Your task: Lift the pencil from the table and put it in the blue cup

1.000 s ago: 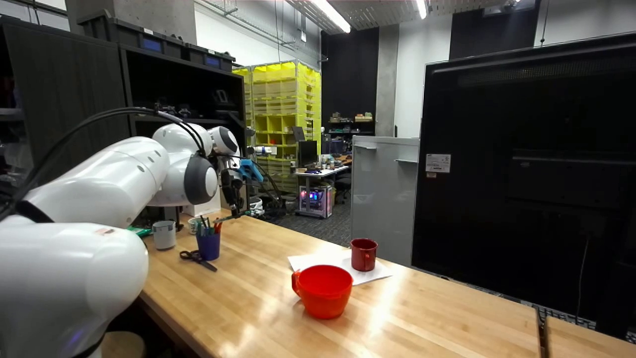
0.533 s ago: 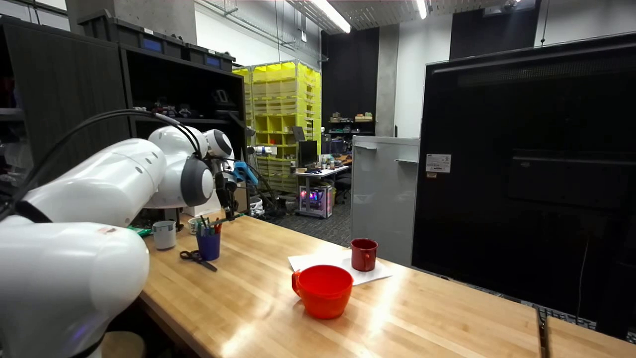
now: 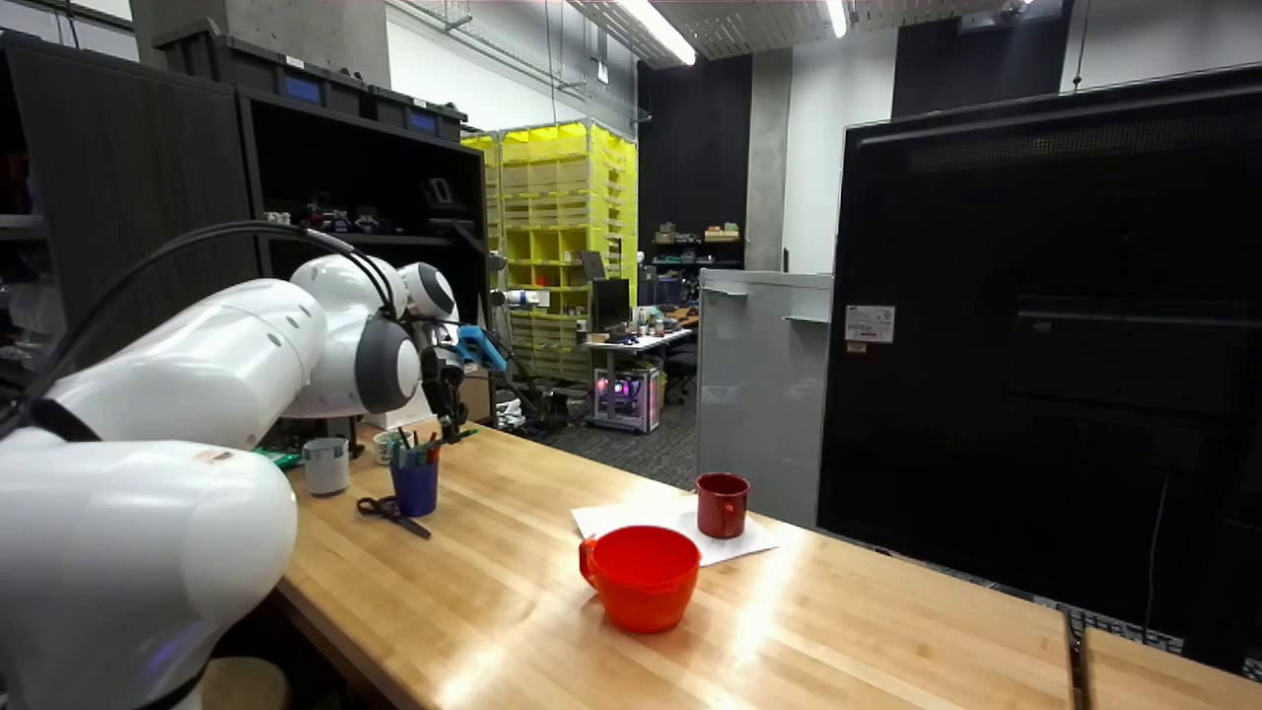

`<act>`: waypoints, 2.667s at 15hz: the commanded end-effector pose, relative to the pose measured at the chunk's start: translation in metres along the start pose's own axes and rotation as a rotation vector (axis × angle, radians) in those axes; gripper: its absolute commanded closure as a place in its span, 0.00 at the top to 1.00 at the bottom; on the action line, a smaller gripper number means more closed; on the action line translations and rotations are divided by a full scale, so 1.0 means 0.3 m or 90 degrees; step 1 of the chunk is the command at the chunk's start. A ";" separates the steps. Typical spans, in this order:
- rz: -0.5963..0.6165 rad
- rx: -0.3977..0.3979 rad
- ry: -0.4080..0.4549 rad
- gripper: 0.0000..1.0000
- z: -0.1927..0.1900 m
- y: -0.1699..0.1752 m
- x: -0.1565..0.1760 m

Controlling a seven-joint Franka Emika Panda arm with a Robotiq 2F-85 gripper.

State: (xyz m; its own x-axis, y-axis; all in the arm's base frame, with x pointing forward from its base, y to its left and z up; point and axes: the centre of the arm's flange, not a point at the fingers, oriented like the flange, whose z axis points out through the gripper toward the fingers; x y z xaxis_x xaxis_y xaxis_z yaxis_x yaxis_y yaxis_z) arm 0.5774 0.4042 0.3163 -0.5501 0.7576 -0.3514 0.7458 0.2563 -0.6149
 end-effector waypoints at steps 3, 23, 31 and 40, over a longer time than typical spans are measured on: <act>0.031 -0.004 -0.030 0.03 0.094 -0.073 0.028; 0.105 -0.034 -0.123 0.03 0.049 -0.084 0.122; 0.163 -0.081 -0.160 0.03 0.034 -0.066 0.156; 0.237 -0.135 -0.183 0.03 0.028 -0.044 0.171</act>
State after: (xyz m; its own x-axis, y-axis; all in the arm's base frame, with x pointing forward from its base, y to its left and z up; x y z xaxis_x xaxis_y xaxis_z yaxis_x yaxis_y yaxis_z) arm 0.5620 0.4540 0.3036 -0.3449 0.6531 -0.6742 0.9314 0.1491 -0.3321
